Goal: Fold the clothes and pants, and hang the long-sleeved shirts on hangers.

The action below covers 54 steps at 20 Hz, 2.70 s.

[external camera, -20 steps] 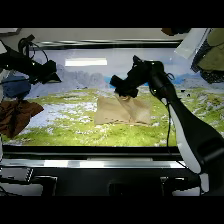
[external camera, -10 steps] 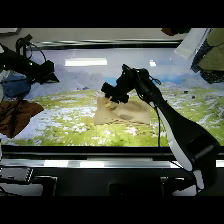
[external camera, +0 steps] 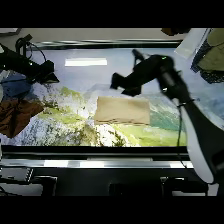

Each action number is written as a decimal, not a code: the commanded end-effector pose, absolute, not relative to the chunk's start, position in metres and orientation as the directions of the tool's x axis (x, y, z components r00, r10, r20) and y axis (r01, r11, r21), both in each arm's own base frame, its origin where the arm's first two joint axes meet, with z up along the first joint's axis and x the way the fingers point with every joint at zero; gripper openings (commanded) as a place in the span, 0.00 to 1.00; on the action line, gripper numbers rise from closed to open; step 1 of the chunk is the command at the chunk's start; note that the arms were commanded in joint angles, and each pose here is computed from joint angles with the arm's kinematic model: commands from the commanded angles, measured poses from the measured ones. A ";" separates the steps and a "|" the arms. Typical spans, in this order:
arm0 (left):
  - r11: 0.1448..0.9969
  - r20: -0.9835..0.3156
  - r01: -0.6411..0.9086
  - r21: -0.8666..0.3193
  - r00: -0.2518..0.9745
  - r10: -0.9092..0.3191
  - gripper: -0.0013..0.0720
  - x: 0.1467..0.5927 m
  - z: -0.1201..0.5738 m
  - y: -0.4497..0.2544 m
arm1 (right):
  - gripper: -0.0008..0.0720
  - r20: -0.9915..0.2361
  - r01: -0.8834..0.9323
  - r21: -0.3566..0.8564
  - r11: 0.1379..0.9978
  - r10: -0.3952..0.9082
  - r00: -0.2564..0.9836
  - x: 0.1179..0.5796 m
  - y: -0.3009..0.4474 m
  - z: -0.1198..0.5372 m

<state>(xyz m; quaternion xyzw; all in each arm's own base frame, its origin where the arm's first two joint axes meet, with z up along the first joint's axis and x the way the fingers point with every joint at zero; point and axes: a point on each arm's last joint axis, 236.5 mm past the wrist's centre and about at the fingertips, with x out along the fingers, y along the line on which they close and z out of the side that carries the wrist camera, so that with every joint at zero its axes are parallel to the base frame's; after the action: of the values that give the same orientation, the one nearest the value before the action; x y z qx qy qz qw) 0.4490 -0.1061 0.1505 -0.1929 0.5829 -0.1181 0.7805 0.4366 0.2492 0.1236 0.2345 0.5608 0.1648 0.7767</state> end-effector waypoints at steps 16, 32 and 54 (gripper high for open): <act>0.907 -0.879 -0.019 -0.420 0.257 -0.402 0.04 0.441 0.147 -0.098 | 0.74 -0.700 0.280 0.704 0.653 0.705 0.115 0.405 0.046 -0.082; 0.907 -0.882 -0.022 -0.420 0.245 -0.402 0.04 0.443 0.141 -0.098 | 0.05 -0.729 0.200 0.684 0.701 0.651 0.210 0.458 0.093 -0.050; 0.912 -0.886 0.016 -0.409 0.232 -0.401 0.04 0.440 0.140 -0.097 | 0.05 -0.746 0.689 0.637 0.344 0.049 0.664 0.492 -0.241 0.134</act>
<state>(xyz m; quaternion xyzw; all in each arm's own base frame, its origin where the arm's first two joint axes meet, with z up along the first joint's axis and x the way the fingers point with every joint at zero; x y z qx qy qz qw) 0.4407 -0.0973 0.1404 -0.1623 0.6034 -0.1335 0.7693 0.5218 -0.2026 0.1321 0.4891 0.3569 -0.1684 0.7779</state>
